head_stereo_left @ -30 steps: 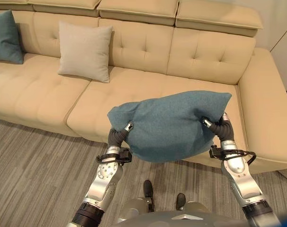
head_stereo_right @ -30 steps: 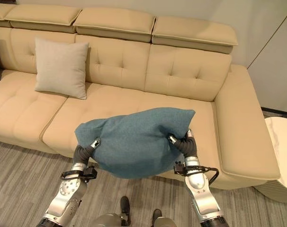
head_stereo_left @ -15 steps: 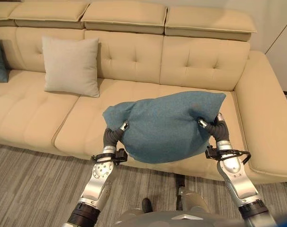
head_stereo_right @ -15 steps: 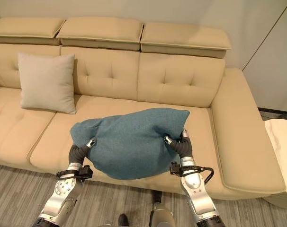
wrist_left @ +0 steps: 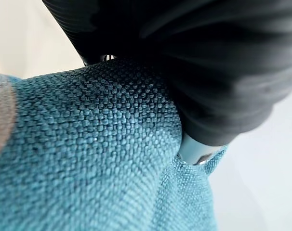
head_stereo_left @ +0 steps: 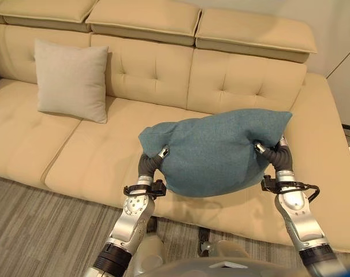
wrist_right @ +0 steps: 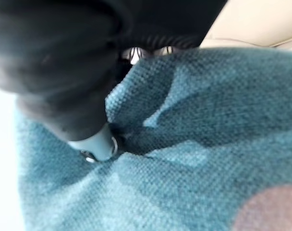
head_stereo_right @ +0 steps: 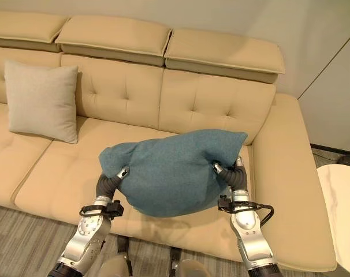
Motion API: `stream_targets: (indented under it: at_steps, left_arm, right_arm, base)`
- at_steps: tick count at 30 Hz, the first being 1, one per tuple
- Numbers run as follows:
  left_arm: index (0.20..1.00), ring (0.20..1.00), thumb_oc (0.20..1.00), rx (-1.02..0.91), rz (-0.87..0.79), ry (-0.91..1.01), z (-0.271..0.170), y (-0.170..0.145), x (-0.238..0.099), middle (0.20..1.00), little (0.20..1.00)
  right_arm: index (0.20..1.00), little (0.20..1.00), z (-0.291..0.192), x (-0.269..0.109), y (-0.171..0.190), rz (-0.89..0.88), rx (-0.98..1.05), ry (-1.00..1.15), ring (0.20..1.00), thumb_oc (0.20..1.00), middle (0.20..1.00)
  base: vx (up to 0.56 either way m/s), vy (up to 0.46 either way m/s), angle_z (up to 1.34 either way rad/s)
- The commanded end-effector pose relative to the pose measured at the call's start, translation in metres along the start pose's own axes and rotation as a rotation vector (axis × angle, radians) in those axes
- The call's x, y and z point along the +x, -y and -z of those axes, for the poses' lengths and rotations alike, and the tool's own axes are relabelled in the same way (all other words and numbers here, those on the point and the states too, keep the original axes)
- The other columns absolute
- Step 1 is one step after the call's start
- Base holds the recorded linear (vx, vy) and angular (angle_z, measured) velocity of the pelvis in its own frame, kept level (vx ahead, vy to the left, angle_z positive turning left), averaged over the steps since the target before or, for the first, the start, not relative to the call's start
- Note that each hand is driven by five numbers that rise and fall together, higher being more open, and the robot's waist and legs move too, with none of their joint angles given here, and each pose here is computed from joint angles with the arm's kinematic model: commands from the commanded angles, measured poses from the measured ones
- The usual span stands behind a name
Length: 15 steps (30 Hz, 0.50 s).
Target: Pick up all the scattered cushions and arrange them neatly on the sofa.
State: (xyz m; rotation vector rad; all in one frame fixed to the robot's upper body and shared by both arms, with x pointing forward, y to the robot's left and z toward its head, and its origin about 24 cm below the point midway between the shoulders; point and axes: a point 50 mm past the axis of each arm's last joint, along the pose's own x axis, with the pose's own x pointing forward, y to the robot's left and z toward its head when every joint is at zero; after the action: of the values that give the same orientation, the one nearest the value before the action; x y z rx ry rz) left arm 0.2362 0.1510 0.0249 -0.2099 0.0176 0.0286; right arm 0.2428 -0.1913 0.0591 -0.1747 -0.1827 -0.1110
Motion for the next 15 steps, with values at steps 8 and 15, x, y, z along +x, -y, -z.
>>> stream_targets:
  at_steps: [8,15]
  left_arm:
    - [0.2,0.2,0.2,0.027,0.065,0.317,-0.063,0.003,0.008,0.2,0.2]
    - [0.2,0.2,0.2,0.078,0.055,0.424,-0.086,0.007,0.025,0.2,0.2]
  right_arm:
    - [0.2,0.2,-0.048,0.016,-0.009,-0.023,0.076,0.249,0.2,0.2,0.2]
    - [0.2,0.2,-0.071,0.033,-0.022,-0.038,0.072,0.352,0.2,0.2,0.2]
  base:
    - [0.14,0.196,-0.34]
    - [0.05,0.114,-0.29]
